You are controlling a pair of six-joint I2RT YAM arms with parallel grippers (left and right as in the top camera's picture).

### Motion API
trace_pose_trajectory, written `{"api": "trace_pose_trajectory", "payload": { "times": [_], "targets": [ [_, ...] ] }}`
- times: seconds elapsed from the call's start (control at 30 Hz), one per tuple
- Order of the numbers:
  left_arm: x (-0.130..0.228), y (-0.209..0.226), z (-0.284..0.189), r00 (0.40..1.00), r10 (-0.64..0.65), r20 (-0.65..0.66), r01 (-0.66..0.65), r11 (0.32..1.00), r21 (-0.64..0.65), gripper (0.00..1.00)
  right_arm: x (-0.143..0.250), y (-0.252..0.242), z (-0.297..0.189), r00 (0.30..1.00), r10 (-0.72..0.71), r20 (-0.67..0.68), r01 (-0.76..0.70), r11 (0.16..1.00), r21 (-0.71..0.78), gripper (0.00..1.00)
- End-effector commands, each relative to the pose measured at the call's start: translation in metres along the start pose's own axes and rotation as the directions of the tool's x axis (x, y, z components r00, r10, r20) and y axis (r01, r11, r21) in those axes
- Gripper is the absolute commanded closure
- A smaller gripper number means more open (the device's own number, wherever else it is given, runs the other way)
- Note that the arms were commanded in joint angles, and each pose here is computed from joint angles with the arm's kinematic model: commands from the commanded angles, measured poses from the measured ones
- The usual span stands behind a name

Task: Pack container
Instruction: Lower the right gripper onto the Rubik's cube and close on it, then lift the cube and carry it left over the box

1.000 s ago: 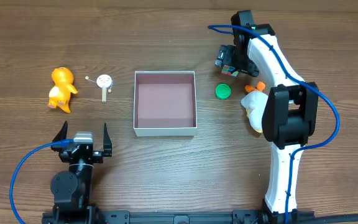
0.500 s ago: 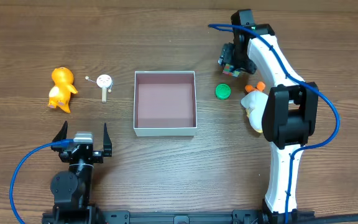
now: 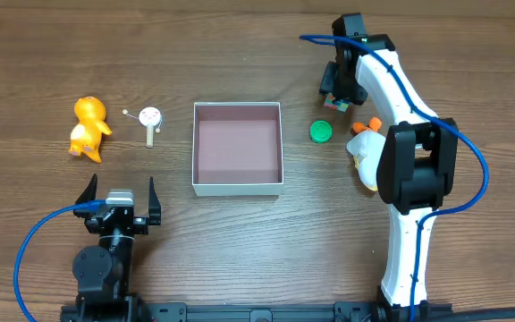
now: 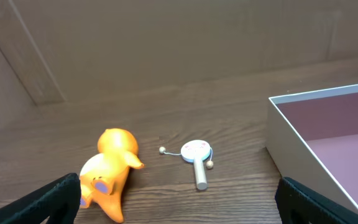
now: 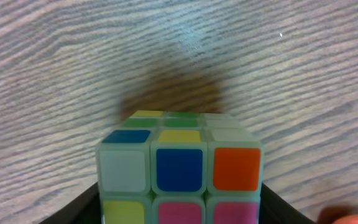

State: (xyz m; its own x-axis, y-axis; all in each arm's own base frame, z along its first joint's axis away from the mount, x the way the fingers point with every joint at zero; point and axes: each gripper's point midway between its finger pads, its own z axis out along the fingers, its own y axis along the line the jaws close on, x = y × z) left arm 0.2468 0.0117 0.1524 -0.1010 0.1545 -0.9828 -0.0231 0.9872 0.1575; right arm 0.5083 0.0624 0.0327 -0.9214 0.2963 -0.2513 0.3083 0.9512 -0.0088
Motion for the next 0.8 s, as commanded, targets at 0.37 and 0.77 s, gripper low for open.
{"api": "trace_pose_trajectory", "payload": {
  "times": [0.37,0.77],
  "targets": [
    [0.001,-0.001,0.000,1.000,0.016,-0.001,-0.016,1.000,0.011,0.00,-0.053,0.030,-0.141,0.987,-0.035,0.156,0.061,0.984,-0.165,0.52],
    [0.001,-0.001,0.000,1.000,0.016,-0.001,-0.016,1.000,0.011,0.00,0.065,0.127,-0.169,0.922,-0.386,0.028,0.384,0.903,-0.190,0.52]
  ]
}}
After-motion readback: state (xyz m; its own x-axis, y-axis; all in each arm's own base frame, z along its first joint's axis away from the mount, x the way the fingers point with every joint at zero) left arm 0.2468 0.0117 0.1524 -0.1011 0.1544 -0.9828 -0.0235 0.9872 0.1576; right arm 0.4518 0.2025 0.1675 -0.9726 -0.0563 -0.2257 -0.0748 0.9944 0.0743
